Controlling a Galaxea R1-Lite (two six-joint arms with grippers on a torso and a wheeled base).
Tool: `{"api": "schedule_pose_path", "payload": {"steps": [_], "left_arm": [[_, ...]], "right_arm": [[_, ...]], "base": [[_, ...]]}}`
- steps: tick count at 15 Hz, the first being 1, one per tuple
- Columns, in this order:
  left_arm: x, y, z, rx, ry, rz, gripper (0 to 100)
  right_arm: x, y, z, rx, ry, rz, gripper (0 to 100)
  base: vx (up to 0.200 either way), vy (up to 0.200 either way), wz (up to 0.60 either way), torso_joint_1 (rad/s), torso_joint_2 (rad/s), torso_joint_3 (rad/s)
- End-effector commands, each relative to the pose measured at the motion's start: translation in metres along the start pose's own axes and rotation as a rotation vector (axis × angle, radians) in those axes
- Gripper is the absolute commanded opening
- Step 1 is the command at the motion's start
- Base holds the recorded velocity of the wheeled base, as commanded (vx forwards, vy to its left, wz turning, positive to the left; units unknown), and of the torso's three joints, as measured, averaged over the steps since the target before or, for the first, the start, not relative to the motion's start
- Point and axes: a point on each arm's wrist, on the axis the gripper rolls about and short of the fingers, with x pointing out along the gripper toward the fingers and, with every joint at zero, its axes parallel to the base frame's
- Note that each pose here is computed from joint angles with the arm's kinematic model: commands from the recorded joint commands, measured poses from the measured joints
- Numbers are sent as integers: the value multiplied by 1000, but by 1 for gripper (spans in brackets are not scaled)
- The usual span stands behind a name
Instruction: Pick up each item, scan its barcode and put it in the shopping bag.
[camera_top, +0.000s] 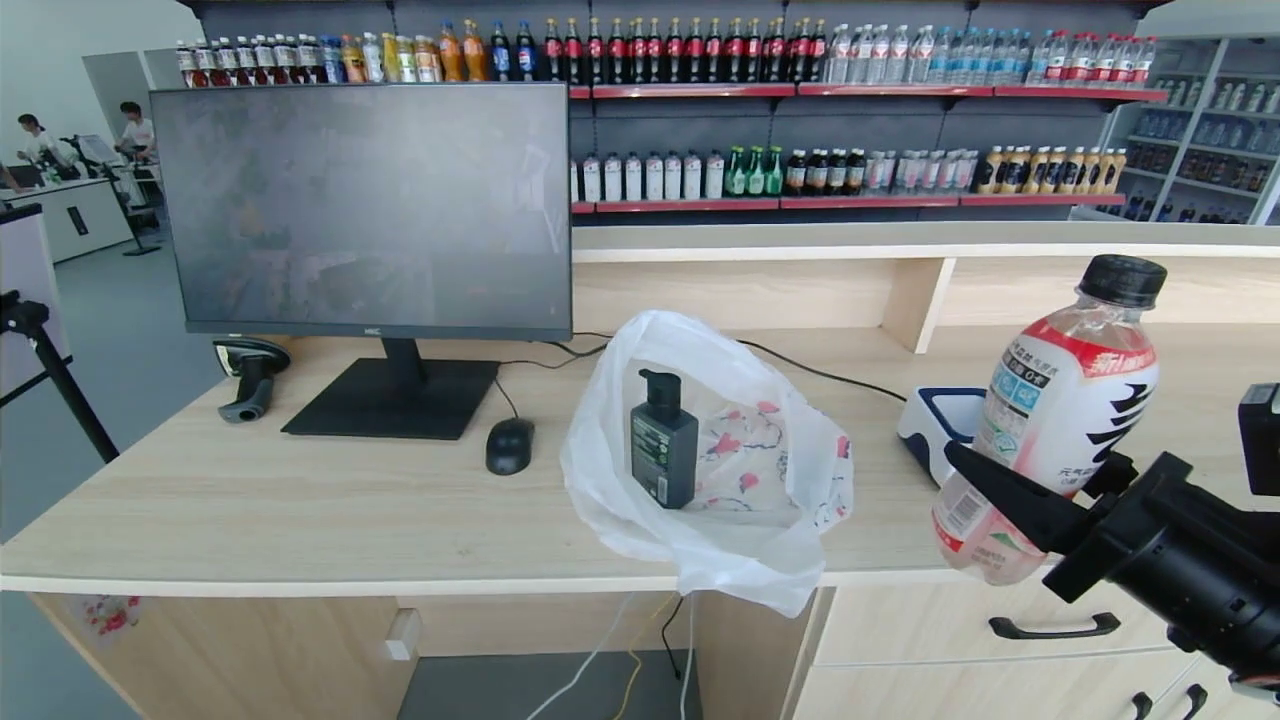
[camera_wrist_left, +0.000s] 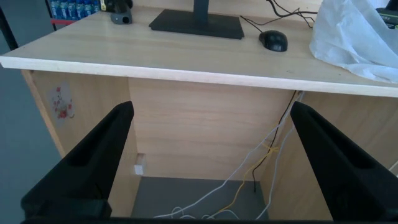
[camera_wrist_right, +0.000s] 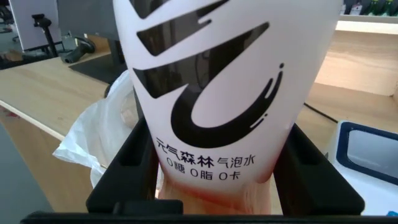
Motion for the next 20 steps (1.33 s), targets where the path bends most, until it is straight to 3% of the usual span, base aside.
{"api": "schedule_pose_path", "payload": {"steps": [1,8,11,16,20], "left_arm": [[0,0,0,0,-1,0,100],[0,0,0,-2,-3,0,100],[0,0,0,0,-1,0,100],[0,0,0,-2,-3,0,100],[0,0,0,-2,-3,0,100]], "right_arm": [[4,-1,-1,0,1,-2,0],[32,-9,-11,3,25,-10,0],[49,-27,-28,-26,81,-64,0],[82,-53,-38,-45,61,-113,0],[103,-55,-49,-61,61,-94,0]], "base": [[0,0,0,0,0,0],[0,0,86,0,2,0],[0,0,400,0,0,2],[0,0,0,0,0,0],[0,0,0,0,0,0]]}}
